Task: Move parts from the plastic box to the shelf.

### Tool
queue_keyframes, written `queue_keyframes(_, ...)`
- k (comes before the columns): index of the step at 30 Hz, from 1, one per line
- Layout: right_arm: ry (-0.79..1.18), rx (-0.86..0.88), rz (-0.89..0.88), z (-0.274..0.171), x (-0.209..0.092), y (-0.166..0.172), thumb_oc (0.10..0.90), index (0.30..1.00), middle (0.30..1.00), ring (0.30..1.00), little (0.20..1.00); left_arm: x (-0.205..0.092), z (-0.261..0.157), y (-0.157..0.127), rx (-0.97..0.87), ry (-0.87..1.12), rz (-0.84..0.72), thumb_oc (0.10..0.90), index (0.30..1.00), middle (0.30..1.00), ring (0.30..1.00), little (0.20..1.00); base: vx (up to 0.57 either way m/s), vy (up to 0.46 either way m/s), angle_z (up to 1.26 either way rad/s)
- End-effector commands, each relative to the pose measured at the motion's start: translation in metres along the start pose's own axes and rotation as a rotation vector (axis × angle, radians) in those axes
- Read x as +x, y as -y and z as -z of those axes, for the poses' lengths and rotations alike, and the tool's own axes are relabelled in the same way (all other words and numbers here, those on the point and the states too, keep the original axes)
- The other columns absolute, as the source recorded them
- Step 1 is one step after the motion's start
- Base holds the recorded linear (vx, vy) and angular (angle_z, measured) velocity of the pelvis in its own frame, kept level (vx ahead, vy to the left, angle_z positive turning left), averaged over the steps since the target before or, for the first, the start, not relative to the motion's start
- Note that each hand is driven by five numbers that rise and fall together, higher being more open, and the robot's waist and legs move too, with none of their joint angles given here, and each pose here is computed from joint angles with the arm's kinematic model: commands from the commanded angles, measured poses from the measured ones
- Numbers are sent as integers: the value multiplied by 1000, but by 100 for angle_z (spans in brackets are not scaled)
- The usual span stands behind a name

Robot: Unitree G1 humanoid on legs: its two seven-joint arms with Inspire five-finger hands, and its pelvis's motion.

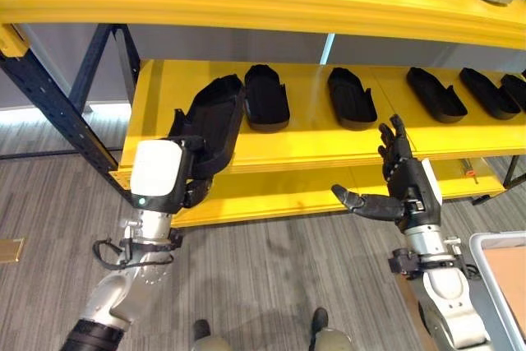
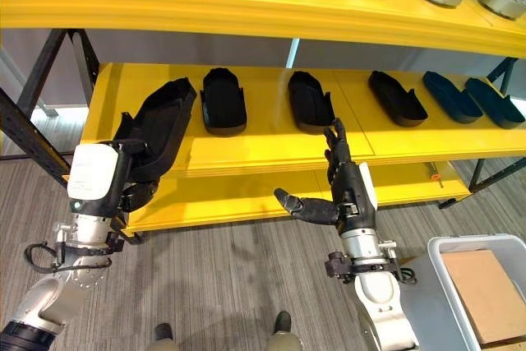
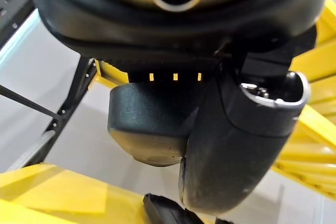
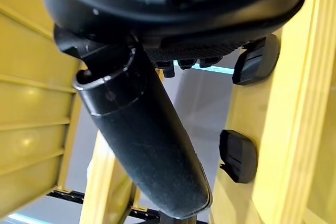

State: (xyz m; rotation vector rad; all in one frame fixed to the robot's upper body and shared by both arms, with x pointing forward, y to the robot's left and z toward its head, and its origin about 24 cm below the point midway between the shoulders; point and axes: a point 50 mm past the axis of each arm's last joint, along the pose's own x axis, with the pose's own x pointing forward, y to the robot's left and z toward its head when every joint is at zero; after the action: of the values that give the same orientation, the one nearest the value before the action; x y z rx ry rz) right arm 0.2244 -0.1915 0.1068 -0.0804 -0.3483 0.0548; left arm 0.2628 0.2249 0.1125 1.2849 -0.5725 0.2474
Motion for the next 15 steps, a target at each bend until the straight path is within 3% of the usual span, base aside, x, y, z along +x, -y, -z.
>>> queue_keyframes(1, 313, -15, -16, -57, 17, 5, 900, 1000, 1000, 1000, 1000, 51, -9, -46, 100, 121, -295, 400, 300, 300, 300, 300, -64, -31, -7)
queue_keyframes(4, 333, -10, -22, -61, 20, 3, 900, 1000, 1000, 1000, 1000, 62, -1, -48, 140, 69, -320, 400, 300, 300, 300, 300, -61, -21, -8)
queue_keyframes(10, 358, 2, -51, -65, 22, -1, 900, 1000, 1000, 1000, 1000, 90, 13, -87, 228, -5, -533, 400, 300, 300, 300, 300, -55, -18, -7)
queue_keyframes(15, 360, 5, -77, -67, 21, -2, 900, 1000, 1000, 1000, 1000, 101, 20, -99, 282, -38, -581, 400, 300, 300, 300, 300, -7, 1, 0)
